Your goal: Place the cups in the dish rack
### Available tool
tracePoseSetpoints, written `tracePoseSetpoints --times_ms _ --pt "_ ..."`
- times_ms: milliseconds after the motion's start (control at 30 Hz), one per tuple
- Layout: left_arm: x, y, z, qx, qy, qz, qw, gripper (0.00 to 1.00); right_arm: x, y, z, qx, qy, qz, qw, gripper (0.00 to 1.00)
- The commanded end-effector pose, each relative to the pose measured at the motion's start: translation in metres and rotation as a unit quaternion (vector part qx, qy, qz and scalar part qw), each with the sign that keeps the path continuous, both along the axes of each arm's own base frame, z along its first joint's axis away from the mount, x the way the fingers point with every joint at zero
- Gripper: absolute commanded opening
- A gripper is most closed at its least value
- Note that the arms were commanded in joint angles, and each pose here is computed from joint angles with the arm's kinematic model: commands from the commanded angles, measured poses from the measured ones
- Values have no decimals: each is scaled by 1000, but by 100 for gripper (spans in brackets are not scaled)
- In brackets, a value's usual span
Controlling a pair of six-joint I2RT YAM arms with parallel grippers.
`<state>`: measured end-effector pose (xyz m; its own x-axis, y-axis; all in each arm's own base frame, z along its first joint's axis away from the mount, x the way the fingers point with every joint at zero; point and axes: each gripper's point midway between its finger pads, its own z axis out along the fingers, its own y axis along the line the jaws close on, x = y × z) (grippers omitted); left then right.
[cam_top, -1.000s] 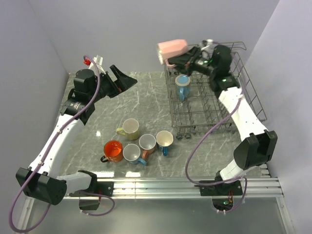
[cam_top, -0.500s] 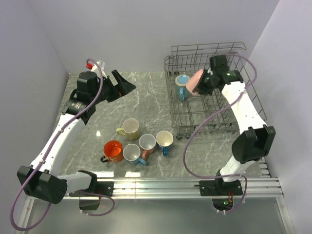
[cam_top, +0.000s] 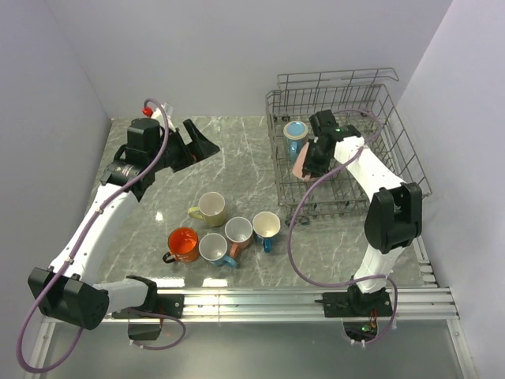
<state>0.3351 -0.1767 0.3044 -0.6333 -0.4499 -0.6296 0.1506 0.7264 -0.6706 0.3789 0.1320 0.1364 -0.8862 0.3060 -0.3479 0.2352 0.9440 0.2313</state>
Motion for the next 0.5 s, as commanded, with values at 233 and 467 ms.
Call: tracePoseSetpoints --times_ms 233,467 --pt "-3 9 10 19 -18 9 1000 99 -7 21 -62 -39 -1 30 999 0" --pt "9 12 -15 51 21 20 998 98 -7 33 -65 -16 9 64 998 3"
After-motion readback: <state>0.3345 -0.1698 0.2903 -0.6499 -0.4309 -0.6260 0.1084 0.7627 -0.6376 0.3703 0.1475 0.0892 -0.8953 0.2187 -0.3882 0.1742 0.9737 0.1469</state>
